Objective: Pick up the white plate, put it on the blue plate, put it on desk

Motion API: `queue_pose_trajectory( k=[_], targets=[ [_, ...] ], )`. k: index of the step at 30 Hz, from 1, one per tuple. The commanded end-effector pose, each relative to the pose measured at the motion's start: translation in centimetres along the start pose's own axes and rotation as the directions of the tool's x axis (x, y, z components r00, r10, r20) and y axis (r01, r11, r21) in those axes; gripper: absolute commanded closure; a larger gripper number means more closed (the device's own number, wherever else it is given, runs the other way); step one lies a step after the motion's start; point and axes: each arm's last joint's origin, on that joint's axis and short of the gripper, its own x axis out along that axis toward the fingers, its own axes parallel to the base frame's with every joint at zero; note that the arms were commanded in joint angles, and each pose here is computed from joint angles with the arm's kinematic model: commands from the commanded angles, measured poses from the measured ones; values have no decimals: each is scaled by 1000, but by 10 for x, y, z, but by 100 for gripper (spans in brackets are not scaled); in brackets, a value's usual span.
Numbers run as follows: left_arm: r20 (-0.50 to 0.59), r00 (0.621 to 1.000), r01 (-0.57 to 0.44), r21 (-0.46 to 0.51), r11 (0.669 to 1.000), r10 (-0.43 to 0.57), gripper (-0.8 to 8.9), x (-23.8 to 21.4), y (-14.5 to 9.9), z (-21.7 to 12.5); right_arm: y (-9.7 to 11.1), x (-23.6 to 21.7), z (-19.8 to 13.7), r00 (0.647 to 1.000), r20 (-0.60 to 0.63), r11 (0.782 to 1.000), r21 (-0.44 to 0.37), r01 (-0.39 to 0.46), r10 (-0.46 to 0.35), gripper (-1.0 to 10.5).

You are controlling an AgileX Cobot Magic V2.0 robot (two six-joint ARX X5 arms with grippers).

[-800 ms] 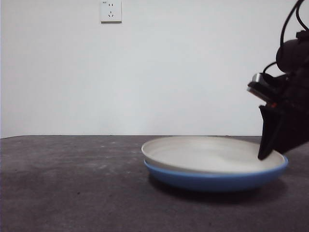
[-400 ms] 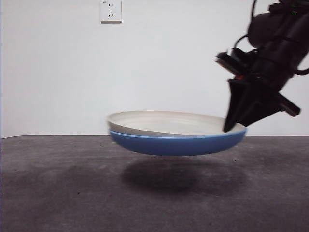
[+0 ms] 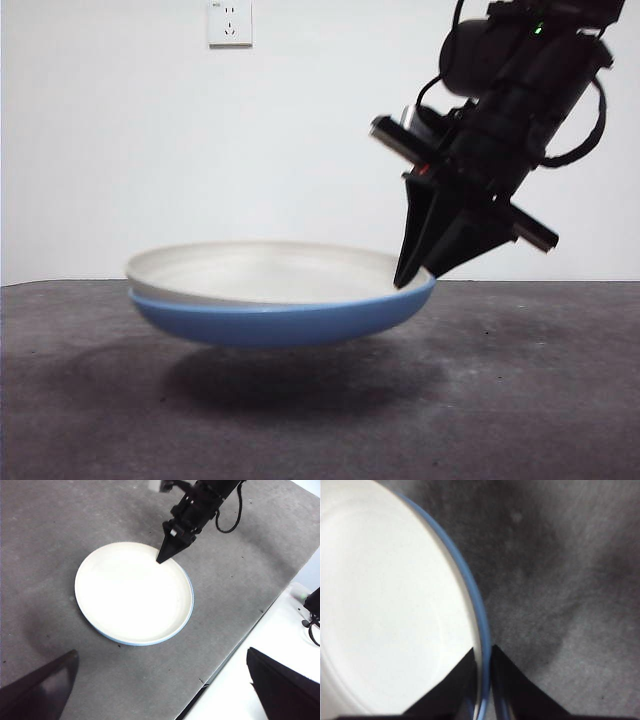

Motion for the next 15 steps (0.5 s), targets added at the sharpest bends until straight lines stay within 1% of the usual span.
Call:
queue_pose_trajectory(
  k=[1,7,15],
  targets=[
    [14,1000,13,28,1000,-13,211,-1,-1,3,0,11,6,1000,-15,1000,27,-2,2,938],
    [14,1000,16,30,999,-17,211,-1,-1,3,-9,27,5,998,-52,997,62,49,-46,938],
    [14,1000,20,33,999,-21,211,0,-2,3,-11,30,5,997,-64,996,66,54,-49,937]
  ],
)
